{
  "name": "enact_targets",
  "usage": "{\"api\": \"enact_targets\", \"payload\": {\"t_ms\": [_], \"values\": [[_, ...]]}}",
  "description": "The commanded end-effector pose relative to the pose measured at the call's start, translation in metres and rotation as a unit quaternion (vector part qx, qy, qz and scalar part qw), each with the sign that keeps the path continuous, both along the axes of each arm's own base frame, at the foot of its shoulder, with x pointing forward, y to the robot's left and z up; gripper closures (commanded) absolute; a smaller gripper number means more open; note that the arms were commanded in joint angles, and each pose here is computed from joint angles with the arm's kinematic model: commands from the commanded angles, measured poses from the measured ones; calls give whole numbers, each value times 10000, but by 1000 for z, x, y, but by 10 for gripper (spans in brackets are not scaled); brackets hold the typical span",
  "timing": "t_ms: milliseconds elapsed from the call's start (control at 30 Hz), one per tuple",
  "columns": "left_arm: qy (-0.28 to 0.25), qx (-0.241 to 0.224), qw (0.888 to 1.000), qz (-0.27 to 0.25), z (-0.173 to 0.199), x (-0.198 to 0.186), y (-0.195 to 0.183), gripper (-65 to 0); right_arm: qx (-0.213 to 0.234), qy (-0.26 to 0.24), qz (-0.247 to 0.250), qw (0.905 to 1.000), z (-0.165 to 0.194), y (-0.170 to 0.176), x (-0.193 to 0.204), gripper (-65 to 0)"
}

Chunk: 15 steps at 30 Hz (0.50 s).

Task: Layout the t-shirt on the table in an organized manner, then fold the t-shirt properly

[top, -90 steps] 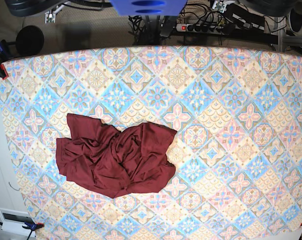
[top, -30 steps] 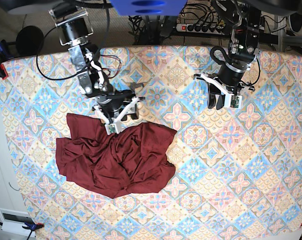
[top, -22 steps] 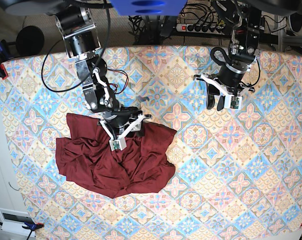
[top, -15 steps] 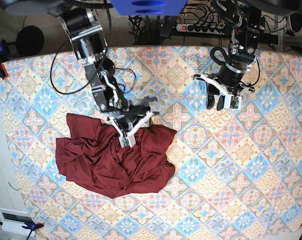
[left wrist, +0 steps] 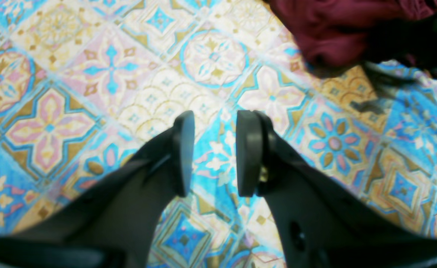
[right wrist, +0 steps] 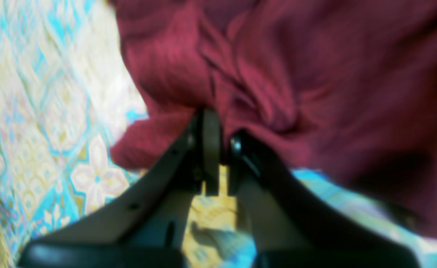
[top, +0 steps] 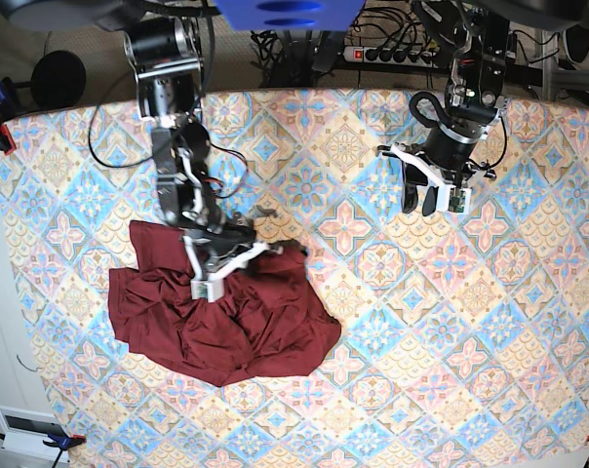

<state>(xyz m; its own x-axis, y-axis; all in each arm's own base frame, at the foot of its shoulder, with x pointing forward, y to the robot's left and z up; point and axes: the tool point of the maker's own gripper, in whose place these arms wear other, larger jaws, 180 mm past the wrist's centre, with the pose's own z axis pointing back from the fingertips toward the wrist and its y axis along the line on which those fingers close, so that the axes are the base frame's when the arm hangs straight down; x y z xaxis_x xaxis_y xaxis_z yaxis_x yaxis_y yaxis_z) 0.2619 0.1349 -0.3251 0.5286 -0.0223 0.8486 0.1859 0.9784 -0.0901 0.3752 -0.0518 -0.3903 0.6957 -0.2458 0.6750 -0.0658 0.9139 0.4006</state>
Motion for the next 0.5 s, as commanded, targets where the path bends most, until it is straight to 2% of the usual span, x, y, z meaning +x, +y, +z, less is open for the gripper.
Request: {"api": "enact_targets", "payload": {"t_ms": [0,167,300,467], "values": [[-180,-5,9998,12,8,6,1,-191,142,-168,45,9997,12,5,-1,-7],[-160,-31,9998,-62,5,9,-5,-191,92,-92,7,9999,6,-28,-40,-7],[-73,-44,9999,-130,-4,13,-10,-191,12,-257,-287,9993,21,-60,-61,-7],[46,-97,9995,-300,-16,19,-24,-191,-383,-403,-575,9968,37,-106,-85,-6]]}}
